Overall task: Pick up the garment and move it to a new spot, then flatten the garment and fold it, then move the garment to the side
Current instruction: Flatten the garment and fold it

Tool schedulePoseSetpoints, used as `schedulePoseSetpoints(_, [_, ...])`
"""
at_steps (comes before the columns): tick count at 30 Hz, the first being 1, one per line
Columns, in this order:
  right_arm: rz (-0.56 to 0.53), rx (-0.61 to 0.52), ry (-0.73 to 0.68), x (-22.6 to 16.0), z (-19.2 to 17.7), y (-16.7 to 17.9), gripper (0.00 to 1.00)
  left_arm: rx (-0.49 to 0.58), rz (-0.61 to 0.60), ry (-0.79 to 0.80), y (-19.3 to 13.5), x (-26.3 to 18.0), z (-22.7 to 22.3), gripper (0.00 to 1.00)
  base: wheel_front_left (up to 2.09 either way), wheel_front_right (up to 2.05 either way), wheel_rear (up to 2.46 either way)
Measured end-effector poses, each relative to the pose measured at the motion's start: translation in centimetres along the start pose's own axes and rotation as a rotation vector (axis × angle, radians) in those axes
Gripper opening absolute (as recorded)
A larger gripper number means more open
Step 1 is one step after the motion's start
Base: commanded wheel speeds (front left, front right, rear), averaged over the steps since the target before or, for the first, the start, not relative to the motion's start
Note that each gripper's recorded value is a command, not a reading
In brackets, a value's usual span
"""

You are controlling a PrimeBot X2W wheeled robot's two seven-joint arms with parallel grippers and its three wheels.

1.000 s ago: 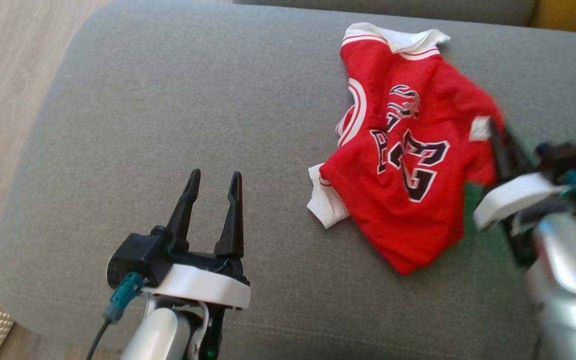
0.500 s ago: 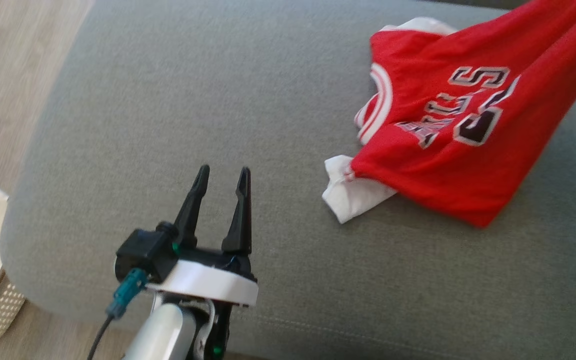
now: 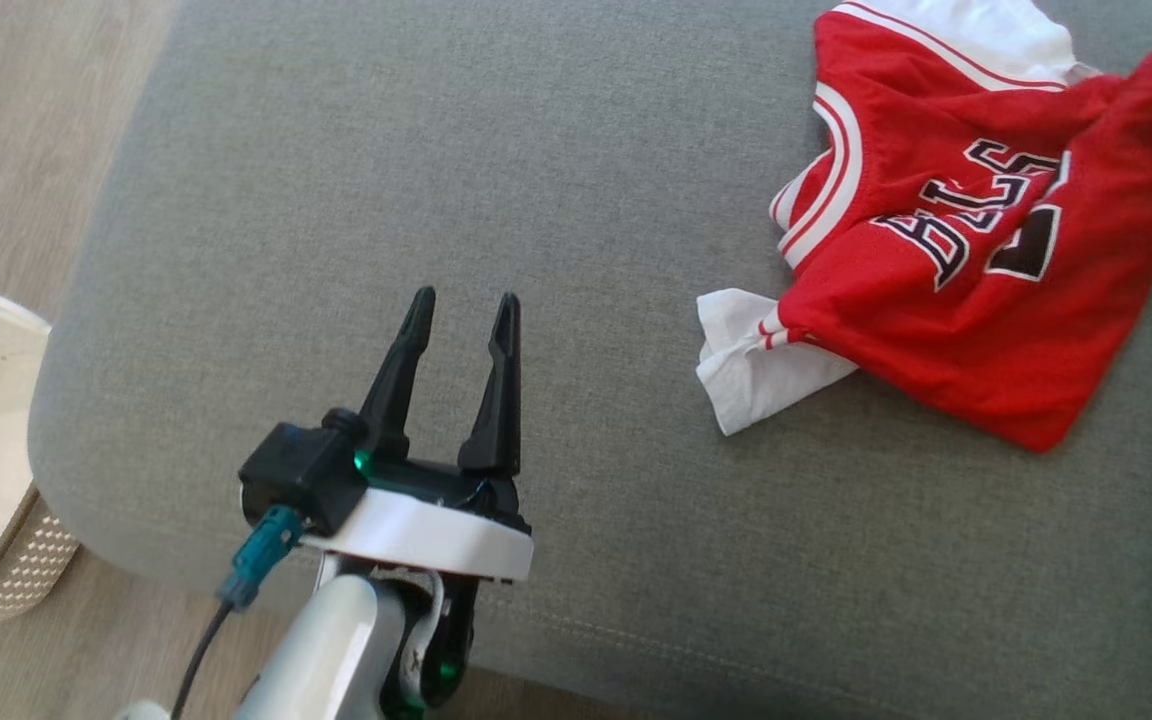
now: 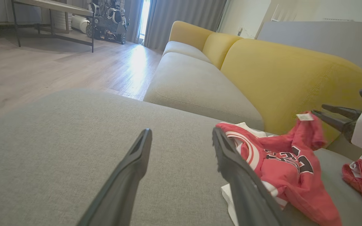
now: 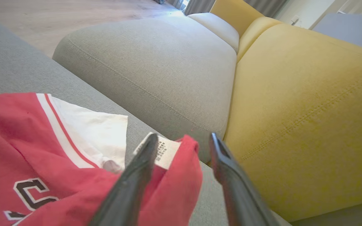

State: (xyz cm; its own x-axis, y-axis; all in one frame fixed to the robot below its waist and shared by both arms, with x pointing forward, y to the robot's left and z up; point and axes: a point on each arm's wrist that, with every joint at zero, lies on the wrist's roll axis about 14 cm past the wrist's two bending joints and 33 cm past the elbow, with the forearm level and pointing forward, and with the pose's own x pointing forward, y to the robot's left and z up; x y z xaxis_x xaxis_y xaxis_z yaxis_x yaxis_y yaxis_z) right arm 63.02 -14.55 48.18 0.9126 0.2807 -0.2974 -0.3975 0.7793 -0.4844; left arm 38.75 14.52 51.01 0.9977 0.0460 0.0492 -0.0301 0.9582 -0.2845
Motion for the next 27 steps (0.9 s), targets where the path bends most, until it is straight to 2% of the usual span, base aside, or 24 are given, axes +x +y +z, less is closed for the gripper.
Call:
schedulePoseSetpoints(8, [-0.015,0.052,-0.082,-1.2,1.5,-0.1,1.0,0.004,-0.037,-0.018,-1.1,0.4,0.4,1.0,0.0,0.0,0.0])
schedulePoseSetpoints(17, [-0.062,0.171,-0.238,-5.4,4.7,-0.5,1.0,-0.007,-0.096,-0.065,-2.9,0.4,1.9,1.0,0.0,0.0,0.0])
schedulePoseSetpoints(22, [-0.075,0.273,-0.286,-9.1,4.0,0.9,1.0,-0.015,-0.125,-0.068,-3.8,-0.3,2.0,1.0,0.0,0.0,0.0])
schedulePoseSetpoints(27, [-0.139,0.39,-0.318,-13.4,2.3,1.0,1.0,-0.026,-0.165,-0.073,-5.2,-0.8,2.2,1.0,0.0,0.0,0.0])
